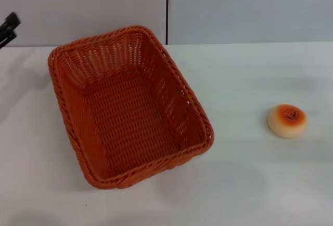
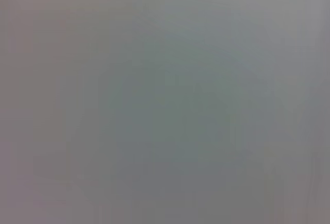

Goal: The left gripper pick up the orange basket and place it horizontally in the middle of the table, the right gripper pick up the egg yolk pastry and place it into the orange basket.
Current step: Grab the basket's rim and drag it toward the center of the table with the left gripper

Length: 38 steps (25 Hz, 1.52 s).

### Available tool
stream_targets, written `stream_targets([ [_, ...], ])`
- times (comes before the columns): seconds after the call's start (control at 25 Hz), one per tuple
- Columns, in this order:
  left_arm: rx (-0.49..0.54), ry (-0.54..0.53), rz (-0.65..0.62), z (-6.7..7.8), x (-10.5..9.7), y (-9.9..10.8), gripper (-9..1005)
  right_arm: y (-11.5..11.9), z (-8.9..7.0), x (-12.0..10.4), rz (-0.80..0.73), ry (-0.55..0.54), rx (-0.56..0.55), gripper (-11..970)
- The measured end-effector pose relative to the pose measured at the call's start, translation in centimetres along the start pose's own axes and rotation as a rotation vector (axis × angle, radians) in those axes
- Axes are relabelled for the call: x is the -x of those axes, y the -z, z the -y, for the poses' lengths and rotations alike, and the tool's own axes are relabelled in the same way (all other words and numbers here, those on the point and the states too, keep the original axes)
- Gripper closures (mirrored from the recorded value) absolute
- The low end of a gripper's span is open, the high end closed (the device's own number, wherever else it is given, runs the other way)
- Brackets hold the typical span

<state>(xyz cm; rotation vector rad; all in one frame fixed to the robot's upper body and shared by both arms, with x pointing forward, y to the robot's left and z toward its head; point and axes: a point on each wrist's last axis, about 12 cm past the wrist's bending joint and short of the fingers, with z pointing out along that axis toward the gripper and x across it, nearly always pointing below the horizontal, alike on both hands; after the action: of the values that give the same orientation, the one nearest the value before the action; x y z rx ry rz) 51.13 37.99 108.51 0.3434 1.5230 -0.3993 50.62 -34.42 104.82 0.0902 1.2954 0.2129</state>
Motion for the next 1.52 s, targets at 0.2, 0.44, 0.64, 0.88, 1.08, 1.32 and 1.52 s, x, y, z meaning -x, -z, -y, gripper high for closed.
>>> stream_targets([
  [0.2,-0.196,-0.091,-0.188,0.2,6.3,-4.0,151,0.2,0.1,0.0,-0.001,-0.002,-0.009,442],
  [0.44,-0.3,-0.217,-0.424,2.5,10.5,-7.9,152,0.3,0.0,0.0,0.005,-0.003,-0.005,442],
  [0.64,-0.32,-0.307,-0.549,4.1,11.9,-10.2,153,0.3,0.0,0.0,0.005,-0.003,-0.003,442],
  [0.88,-0.361,-0.462,-0.737,7.5,12.5,-13.8,154,0.2,0.0,0.0,0.003,-0.003,-0.002,442],
  [1.08,-0.363,-0.576,-0.807,10.0,12.6,-16.4,155,0.4,0.0,0.0,0.0,-0.002,-0.005,442],
  [1.32,-0.329,-0.687,-0.846,12.0,12.0,-18.0,161,0.6,0.2,-0.1,-0.003,-0.002,-0.014,442],
  [1.52,-0.319,-0.741,-0.88,12.9,11.3,-18.7,165,0.9,0.3,-0.1,-0.006,0.0,-0.015,442],
])
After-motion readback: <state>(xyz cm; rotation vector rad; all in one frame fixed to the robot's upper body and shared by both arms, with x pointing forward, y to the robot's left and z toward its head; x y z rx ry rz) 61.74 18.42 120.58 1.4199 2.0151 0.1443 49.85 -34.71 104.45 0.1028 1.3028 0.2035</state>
